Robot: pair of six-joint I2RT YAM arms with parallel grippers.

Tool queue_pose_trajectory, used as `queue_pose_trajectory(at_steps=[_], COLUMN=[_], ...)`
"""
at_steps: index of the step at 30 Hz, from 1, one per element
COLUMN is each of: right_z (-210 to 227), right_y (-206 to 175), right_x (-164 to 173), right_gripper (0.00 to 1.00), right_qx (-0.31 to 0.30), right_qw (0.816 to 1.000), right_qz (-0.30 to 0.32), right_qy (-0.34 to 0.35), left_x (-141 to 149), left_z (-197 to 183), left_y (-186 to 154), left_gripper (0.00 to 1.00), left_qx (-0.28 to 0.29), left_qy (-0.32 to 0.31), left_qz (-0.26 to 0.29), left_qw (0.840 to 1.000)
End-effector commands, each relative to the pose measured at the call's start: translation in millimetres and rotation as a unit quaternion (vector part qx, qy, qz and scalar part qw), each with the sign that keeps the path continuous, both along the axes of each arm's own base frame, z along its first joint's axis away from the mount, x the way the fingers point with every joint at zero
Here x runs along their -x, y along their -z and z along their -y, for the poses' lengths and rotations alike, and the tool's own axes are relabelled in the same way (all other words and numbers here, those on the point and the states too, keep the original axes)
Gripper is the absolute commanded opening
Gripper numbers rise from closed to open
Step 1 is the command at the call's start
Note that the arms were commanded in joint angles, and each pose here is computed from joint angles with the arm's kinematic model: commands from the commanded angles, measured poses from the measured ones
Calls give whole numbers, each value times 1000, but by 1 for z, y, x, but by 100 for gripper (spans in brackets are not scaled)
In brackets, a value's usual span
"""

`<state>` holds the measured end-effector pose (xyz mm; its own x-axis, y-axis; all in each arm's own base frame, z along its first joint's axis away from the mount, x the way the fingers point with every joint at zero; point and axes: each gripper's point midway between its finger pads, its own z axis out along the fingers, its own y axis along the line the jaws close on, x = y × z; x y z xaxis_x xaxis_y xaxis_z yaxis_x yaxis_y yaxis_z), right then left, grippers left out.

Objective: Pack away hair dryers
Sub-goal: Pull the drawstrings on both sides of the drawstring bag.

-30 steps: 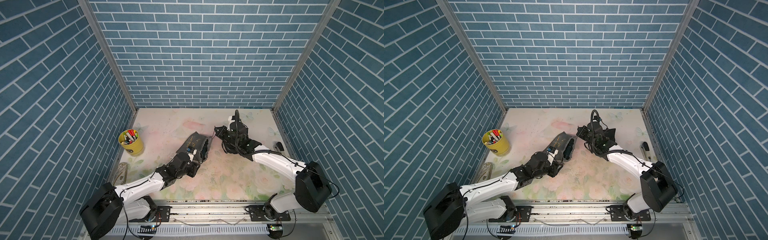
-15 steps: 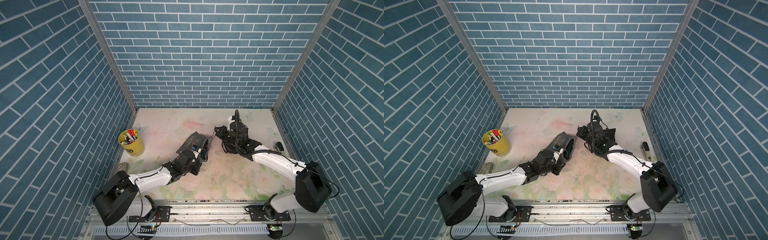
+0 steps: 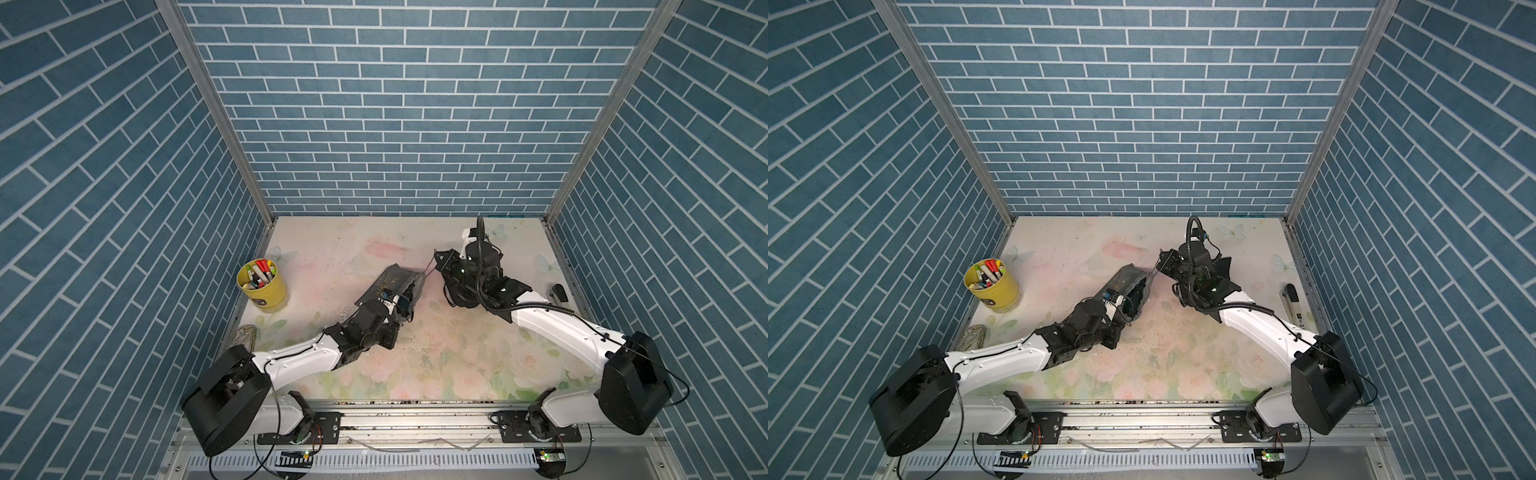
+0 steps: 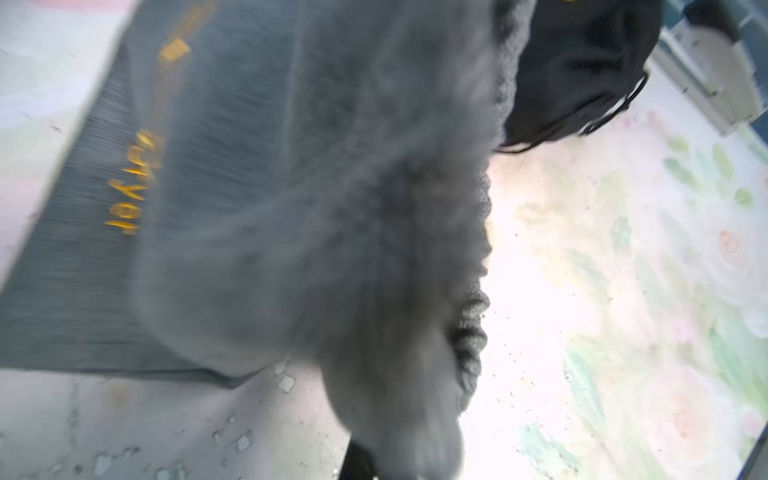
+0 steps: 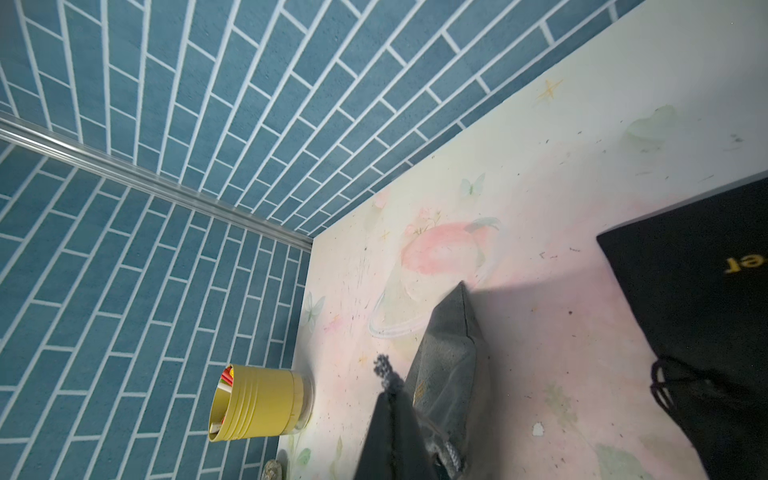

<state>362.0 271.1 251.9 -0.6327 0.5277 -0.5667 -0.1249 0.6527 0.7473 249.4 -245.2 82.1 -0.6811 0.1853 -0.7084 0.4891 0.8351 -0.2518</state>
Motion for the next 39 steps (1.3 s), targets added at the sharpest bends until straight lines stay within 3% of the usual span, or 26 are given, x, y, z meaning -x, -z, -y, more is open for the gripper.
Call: queue_pose_trajectory(at_steps=[1,15,24,39], right_z=[24,85,123,164], right_y=[-20,15,39,82], right_x=[-4,-5,-2,4], right_gripper=[0,0,0,0], right_qx=[6,37,50,52], right_qw=[999,995,988,977], right_qz=[29,-10,-37,-89], right_qy=[24,87,140,186], left_x=[0,-12,-29,-47], left_z=[-17,-84,-119,-170], left_y=[-3,-15,-49,-60], left_gripper=[0,0,0,0], left_qx=[-10,-37,39,98], left_qy=[-26,-128,-183,-257], left_qz=[6,-12,10,2], left_qw=[1000,991,982,961])
